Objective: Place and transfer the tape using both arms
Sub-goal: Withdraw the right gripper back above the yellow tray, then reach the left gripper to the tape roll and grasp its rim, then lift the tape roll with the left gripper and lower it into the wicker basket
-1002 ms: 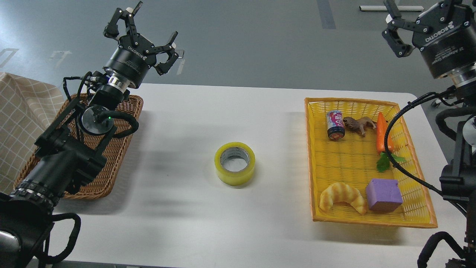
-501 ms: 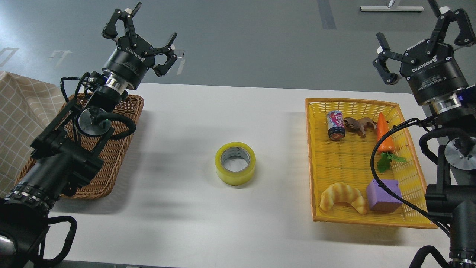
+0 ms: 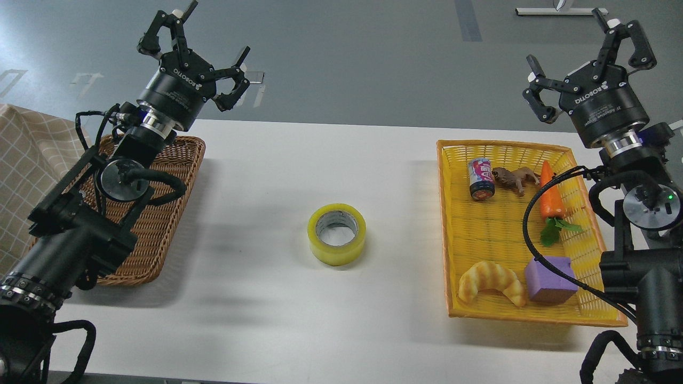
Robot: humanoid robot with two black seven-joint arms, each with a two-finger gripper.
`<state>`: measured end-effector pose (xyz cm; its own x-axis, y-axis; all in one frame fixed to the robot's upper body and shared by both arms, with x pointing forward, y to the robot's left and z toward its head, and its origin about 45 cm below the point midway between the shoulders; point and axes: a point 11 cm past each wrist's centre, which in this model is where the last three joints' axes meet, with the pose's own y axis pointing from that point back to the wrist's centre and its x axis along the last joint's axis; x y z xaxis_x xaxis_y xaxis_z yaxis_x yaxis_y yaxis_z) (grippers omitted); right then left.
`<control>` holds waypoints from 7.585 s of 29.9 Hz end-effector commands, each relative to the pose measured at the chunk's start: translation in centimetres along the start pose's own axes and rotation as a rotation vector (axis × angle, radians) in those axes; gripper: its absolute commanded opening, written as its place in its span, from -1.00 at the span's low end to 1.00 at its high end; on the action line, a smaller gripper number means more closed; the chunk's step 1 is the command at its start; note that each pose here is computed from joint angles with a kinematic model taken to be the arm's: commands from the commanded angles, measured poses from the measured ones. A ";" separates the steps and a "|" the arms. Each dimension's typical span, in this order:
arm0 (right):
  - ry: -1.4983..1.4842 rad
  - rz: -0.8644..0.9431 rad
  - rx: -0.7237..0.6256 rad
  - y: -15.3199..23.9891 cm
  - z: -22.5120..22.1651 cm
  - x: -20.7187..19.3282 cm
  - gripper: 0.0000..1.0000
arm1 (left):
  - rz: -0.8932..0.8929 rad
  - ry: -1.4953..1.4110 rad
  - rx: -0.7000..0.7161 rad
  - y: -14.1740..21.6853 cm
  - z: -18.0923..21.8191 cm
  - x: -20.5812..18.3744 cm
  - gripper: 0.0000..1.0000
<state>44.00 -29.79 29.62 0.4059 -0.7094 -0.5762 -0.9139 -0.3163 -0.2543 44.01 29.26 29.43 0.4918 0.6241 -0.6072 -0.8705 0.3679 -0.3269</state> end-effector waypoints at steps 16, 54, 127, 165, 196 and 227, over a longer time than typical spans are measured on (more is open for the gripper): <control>-0.069 0.043 -0.018 -0.1 1.3 1.6 0.99 | 0.037 -0.032 0.017 0.3 0.5 1.3 0.96; -0.098 0.039 -0.063 0.1 2.9 1.5 1.00 | -0.056 -0.547 0.184 -0.3 4.3 0.2 0.96; -0.123 0.103 -0.130 2.1 5.7 3.5 1.00 | -0.854 -1.867 1.212 5.7 -19.4 -4.2 0.95; -0.127 0.112 -0.133 2.6 6.0 3.7 1.00 | -0.833 -1.861 1.250 5.3 -20.1 -2.7 -1.00; -0.125 0.101 -0.127 2.1 5.7 3.4 0.99 | -0.408 -2.050 1.285 2.3 1.3 3.4 -1.00; -0.120 0.093 -0.156 2.1 6.6 3.1 1.00 | -0.072 -1.865 1.650 15.4 8.7 12.8 -1.00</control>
<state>43.42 -28.47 22.33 0.3111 -0.6632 -0.6807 -0.9318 -0.3536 -0.0813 37.44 48.89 23.66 0.7846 -0.0545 0.6175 -0.6171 -0.1639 0.7696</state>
